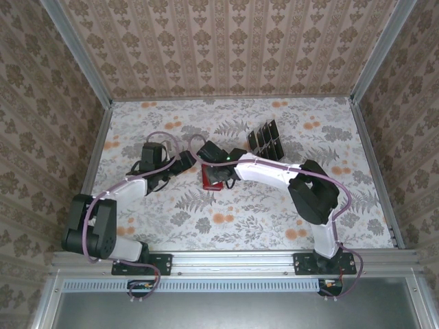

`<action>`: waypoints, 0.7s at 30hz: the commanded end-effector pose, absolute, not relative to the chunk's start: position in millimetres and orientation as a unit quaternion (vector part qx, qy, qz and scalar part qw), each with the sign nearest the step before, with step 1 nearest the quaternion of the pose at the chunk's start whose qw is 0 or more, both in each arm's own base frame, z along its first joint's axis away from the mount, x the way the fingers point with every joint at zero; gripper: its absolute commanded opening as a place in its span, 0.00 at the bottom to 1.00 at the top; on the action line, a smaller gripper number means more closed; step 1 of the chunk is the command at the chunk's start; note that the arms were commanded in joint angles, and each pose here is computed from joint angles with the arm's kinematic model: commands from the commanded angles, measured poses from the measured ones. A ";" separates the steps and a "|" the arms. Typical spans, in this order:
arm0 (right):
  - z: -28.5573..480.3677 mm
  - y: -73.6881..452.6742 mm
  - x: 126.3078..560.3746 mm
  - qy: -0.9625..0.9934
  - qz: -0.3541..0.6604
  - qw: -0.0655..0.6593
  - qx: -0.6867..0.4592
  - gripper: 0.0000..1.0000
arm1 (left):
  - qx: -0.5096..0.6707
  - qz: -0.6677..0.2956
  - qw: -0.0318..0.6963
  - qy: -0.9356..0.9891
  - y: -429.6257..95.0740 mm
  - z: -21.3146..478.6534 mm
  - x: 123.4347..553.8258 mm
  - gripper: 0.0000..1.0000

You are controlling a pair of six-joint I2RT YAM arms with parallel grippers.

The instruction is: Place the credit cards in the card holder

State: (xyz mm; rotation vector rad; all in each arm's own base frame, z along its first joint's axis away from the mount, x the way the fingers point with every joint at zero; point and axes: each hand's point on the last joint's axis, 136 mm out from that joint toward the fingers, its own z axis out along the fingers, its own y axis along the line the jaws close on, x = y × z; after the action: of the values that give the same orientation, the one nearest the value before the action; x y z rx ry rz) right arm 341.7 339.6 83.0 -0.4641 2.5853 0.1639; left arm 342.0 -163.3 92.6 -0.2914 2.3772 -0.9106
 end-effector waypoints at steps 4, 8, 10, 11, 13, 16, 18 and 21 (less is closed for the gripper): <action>97.9 343.1 341.6 0.947 0.095 0.264 -0.154 0.00 | -0.112 -0.418 0.288 0.854 -191.2 103.8 349.2 0.95; 99.4 343.2 341.8 0.947 0.103 0.265 -0.148 0.00 | -0.108 -0.442 0.276 0.847 -204.7 100.8 349.3 0.89; 100.1 342.9 342.1 0.947 0.106 0.266 -0.146 0.00 | -0.111 -0.449 0.272 0.844 -208.3 97.3 348.9 0.87; 100.8 342.7 342.0 0.947 0.108 0.266 -0.145 0.00 | -0.113 -0.453 0.269 0.842 -210.0 95.4 348.5 0.86; 101.3 342.8 341.9 0.947 0.110 0.267 -0.144 0.00 | -0.118 -0.460 0.265 0.839 -213.1 92.1 347.7 0.83; 101.7 340.9 342.9 0.947 0.113 0.268 -0.139 0.00 | -0.119 -0.467 0.257 0.838 -219.4 87.7 345.9 0.79; 102.8 340.7 343.5 0.946 0.116 0.269 -0.137 0.00 | -0.117 -0.472 0.255 0.836 -223.6 86.7 345.1 0.77; 104.0 340.2 344.2 0.946 0.118 0.270 -0.134 0.00 | -0.114 -0.477 0.252 0.834 -230.0 85.3 343.4 0.74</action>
State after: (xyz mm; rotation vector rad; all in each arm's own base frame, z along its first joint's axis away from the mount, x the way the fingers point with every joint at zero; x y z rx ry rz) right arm 342.1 339.0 86.7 -0.4014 2.5803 0.2587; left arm 345.3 -221.0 79.3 -0.3296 2.3027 -1.2349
